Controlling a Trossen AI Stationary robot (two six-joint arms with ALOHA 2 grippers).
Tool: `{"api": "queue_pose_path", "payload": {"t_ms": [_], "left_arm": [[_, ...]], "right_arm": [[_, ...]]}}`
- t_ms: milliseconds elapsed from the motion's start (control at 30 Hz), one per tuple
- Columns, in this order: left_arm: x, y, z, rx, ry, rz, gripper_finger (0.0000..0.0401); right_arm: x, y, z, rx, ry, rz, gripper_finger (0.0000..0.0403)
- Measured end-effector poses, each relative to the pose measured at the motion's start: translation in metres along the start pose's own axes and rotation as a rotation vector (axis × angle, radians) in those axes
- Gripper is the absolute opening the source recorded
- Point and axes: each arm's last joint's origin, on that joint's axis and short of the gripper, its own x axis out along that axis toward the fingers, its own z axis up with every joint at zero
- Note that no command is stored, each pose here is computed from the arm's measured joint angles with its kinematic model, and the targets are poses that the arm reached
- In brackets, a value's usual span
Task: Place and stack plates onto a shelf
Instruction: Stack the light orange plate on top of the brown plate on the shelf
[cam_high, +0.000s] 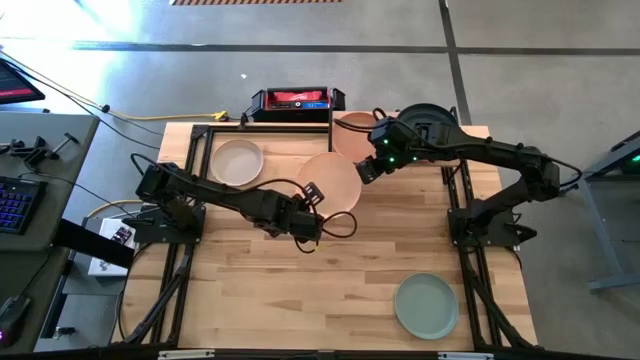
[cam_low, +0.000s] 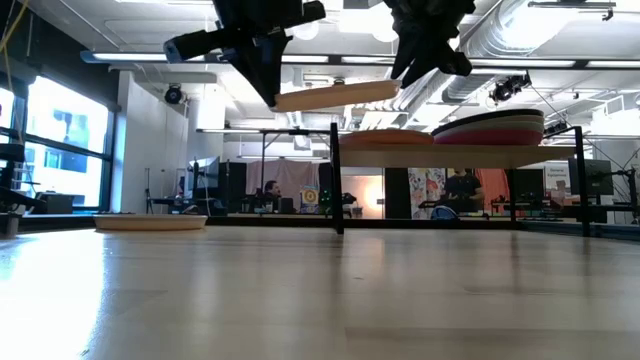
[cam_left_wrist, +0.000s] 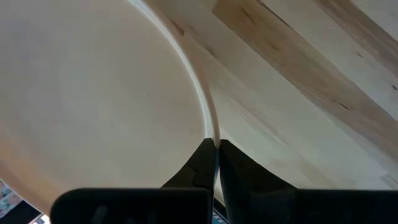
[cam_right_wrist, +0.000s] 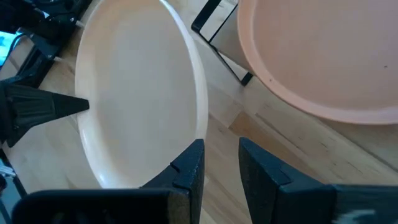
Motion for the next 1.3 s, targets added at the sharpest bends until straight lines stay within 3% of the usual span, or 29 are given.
{"api": "queue_pose_path", "payload": {"t_ms": [800, 1067, 1300], "left_arm": [[0.009, 0.02, -0.005, -0.056, 0.007, 0.11, 0.0001], [0.009, 0.021, -0.004, -0.092, -0.001, 0.119, 0.0003], [0.009, 0.024, -0.002, -0.193, -0.03, 0.145, 0.0019]], "right_arm": [[0.0, 0.0, 0.0, 0.0, 0.002, 0.002, 0.0077], [0.001, 0.0, 0.001, 0.001, -0.005, -0.007, 0.0008], [0.001, -0.001, 0.001, 0.02, -0.015, -0.025, 0.0003]]}}
